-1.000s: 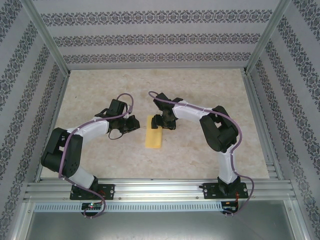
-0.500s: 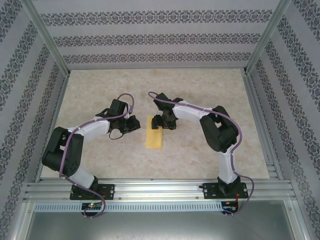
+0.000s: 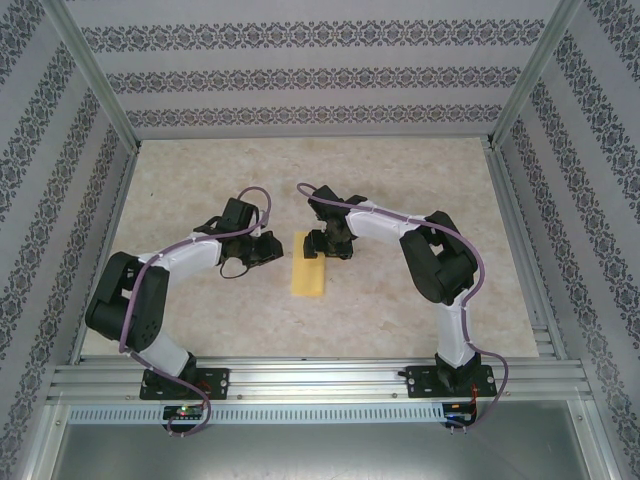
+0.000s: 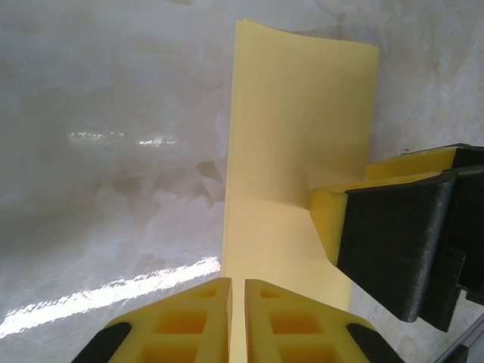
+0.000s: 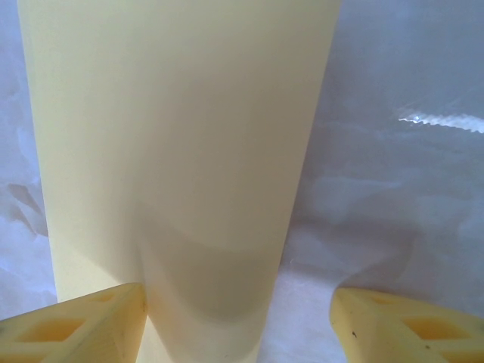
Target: Fold a paper plane with a square sheet of paper (pick it up from the middle)
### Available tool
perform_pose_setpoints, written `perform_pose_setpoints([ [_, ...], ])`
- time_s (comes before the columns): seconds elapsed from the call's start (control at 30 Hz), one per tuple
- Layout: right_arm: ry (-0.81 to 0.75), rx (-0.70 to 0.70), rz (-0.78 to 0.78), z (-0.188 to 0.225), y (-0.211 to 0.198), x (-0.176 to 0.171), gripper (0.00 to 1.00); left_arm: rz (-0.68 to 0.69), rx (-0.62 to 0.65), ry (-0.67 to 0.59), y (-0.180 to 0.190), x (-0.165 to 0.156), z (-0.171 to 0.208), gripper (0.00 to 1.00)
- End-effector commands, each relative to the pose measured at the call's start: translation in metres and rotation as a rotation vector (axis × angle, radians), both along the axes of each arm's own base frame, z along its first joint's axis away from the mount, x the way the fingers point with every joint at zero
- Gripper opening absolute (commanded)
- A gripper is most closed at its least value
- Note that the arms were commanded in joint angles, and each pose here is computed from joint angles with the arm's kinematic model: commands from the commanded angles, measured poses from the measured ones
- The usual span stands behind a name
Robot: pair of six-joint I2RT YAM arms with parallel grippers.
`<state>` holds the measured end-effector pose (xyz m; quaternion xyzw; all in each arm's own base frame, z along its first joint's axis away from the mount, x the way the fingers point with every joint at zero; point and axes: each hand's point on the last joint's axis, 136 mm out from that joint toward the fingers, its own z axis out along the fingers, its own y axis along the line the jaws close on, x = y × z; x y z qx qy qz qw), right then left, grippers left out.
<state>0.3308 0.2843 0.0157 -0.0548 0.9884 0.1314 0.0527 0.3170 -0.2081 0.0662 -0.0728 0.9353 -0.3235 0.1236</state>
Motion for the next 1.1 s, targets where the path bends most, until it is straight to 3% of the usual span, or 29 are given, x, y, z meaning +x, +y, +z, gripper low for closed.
perform_pose_setpoints([
  [0.0,0.056,-0.166,-0.049,-0.046,-0.04,-0.008,0.69,-0.008,-0.014,-0.006,-0.008,0.004,0.006,0.14],
  [0.3,0.059,-0.175,-0.041,-0.046,-0.042,-0.009,0.69,-0.02,-0.03,-0.005,-0.013,0.004,0.006,0.14],
  [0.4,0.063,-0.182,-0.041,-0.048,-0.043,-0.01,0.69,-0.029,-0.05,0.001,-0.022,0.006,0.005,0.11],
  [0.47,0.066,-0.184,-0.044,-0.049,-0.044,-0.011,0.69,-0.037,-0.059,0.009,-0.028,0.007,0.002,0.0],
  [1.07,0.07,-0.186,-0.038,-0.051,-0.043,-0.011,0.69,-0.046,-0.07,0.072,-0.053,0.013,-0.026,0.0],
])
